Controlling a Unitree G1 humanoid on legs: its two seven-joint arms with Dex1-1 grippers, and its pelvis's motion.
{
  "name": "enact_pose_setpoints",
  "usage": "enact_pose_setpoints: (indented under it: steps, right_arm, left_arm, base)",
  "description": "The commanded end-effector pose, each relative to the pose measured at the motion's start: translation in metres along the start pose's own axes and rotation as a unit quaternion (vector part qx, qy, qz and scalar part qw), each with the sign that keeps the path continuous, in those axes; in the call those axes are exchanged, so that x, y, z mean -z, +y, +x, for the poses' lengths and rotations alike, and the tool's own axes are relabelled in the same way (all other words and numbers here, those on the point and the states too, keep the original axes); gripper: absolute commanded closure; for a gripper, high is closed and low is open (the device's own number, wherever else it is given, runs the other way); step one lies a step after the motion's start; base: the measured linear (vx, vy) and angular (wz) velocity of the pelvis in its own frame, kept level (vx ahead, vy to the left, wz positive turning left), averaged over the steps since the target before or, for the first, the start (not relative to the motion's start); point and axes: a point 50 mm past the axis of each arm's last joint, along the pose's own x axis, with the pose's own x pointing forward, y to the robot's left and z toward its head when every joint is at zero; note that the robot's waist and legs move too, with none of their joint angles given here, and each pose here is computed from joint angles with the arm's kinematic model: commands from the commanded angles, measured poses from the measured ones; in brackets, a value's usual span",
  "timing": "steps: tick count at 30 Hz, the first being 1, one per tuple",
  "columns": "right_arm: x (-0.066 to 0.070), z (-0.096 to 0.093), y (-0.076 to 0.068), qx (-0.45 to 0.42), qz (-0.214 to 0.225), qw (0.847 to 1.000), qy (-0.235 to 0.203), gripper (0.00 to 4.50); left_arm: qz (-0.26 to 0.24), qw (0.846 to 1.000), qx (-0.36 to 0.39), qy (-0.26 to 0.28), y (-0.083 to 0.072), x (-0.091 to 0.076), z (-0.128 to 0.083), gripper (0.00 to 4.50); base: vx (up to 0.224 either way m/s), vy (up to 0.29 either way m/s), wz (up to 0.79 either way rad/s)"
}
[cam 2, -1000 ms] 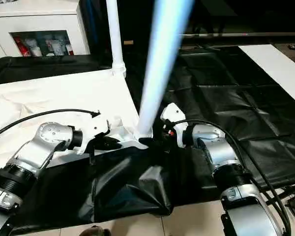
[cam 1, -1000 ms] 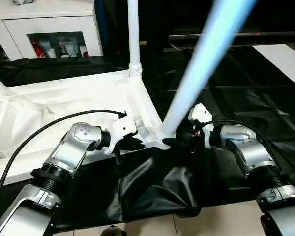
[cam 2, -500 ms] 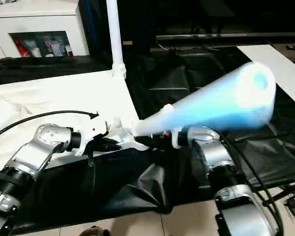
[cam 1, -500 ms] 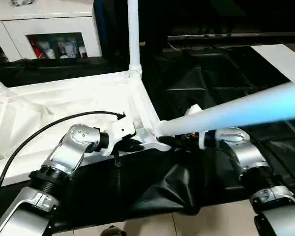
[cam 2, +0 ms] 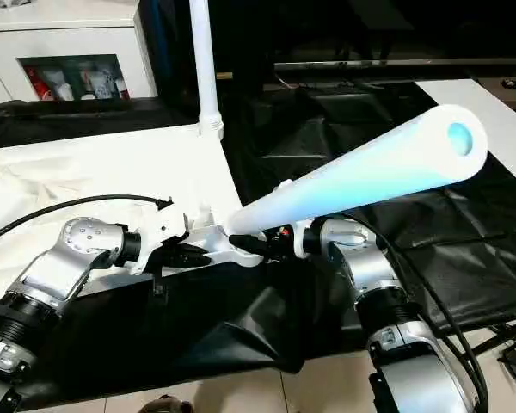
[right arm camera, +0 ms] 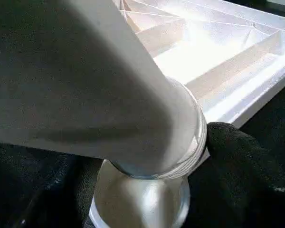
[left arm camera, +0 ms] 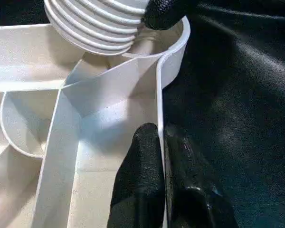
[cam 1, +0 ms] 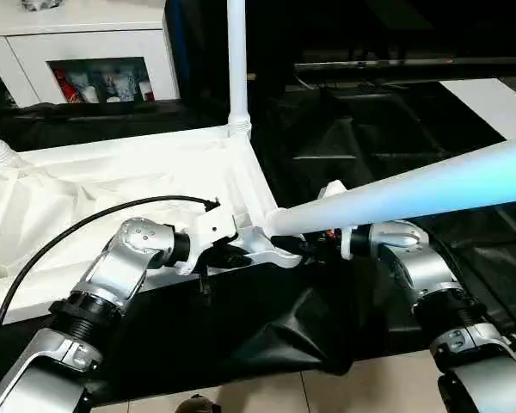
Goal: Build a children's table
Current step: Insert table leg to table base
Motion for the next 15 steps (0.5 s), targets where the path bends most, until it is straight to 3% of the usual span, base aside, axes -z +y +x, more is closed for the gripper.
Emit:
enact_pose_setpoints:
  steps: [1,5,8,12,15]
  right_arm:
    - [-0.005,-0.003,-0.005,0.005,-0.007,1.000,-0.008,1.35]
    - [-0.005,-0.003,-0.006,0.012,-0.002,1.000,-0.010,1.35]
    - [-0.006,-0.002,-0.009,0.029,0.004,1.000,-0.010,1.35]
    - [-0.009,-0.001,-0.013,0.052,0.011,0.999,-0.013,1.35]
    - [-0.020,0.004,-0.021,0.084,0.034,0.995,-0.032,1.35]
  left_arm:
    - [0.028,0.999,0.017,-0.010,-0.002,-0.011,0.001,4.50]
    - [0.049,0.999,-0.009,-0.007,0.002,-0.013,0.000,4.50]
    - [0.043,0.998,-0.032,-0.016,0.009,-0.017,-0.003,3.92]
    - [0.064,0.996,-0.043,-0.034,0.012,-0.024,-0.009,3.65]
    - [0.101,0.987,-0.094,-0.083,0.021,-0.044,-0.024,3.39]
  base:
    - [0.000,0.000,0.00]
    - [0.000,0.000,0.00]
    - [0.000,0.000,0.00]
    - [0.000,0.000,0.00]
    - [0.000,0.000,0.00]
